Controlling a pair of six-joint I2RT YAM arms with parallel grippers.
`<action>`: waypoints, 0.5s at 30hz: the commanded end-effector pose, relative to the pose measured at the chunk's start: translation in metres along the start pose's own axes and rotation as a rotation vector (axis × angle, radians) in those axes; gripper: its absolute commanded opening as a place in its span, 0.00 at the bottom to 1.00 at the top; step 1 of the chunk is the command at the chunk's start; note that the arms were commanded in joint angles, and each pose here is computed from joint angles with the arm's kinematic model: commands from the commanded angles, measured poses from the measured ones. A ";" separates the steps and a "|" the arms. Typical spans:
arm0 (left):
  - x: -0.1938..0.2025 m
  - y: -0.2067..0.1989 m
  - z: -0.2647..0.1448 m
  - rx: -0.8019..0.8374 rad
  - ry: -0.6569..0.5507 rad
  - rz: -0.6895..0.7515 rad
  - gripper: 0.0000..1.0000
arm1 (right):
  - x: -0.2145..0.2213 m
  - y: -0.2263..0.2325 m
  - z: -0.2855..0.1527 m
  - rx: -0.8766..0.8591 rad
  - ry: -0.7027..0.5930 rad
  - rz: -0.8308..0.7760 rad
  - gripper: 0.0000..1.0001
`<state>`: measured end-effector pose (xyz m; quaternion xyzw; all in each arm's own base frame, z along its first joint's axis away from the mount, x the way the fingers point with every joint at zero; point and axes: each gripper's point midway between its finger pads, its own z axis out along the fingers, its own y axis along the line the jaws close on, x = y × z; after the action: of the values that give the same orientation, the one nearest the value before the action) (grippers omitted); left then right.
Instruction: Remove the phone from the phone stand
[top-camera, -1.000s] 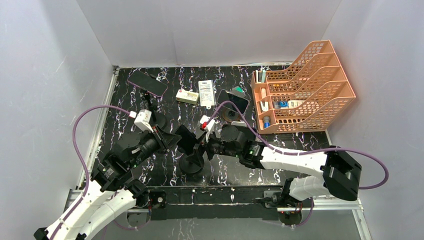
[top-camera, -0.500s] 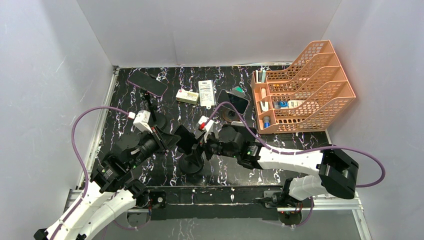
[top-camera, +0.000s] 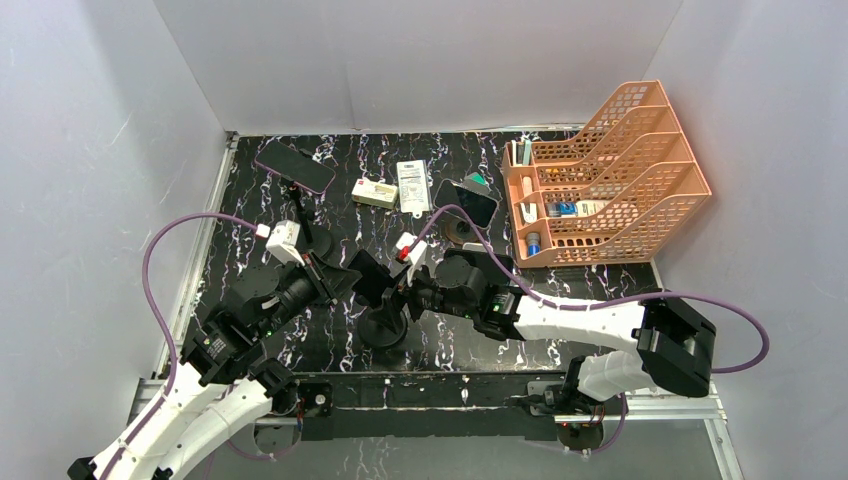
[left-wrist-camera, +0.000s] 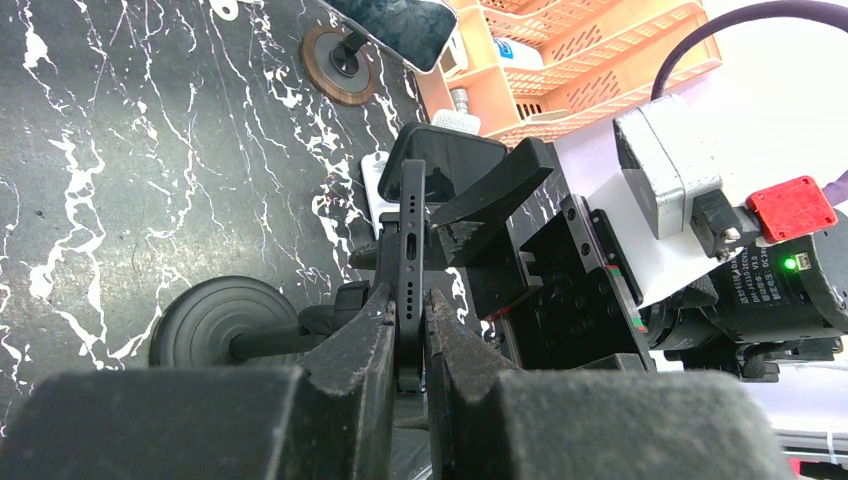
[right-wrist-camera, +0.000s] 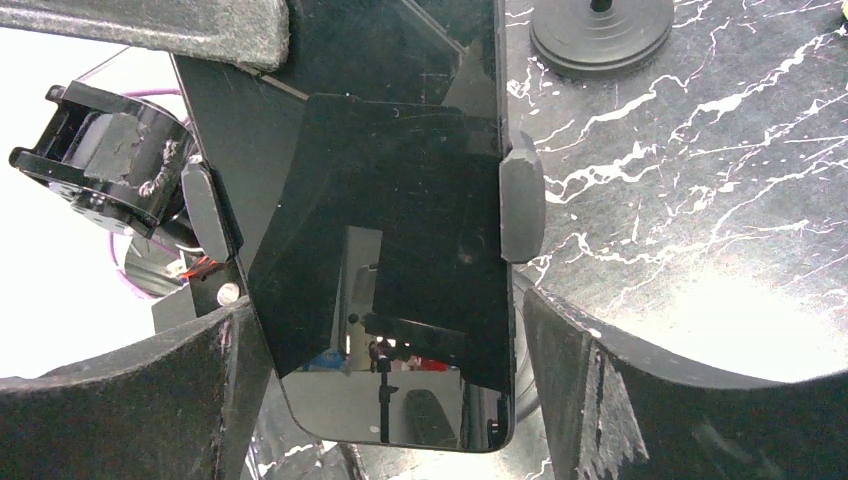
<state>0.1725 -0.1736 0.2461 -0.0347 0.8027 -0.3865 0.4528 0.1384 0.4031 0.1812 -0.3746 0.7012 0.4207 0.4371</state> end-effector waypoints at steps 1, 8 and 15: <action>0.024 0.026 0.000 -0.095 0.088 0.022 0.00 | -0.035 -0.002 0.005 0.030 -0.105 -0.013 0.93; 0.027 0.024 -0.001 -0.085 0.100 0.023 0.04 | -0.034 0.002 0.005 0.014 -0.093 -0.020 0.72; 0.029 0.025 -0.006 -0.074 0.102 0.033 0.60 | -0.037 -0.001 0.001 0.046 -0.074 -0.020 0.54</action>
<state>0.1674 -0.1706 0.2309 -0.0276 0.8198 -0.3705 0.4357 0.1365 0.4048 0.1841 -0.3795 0.6999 0.4183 0.4372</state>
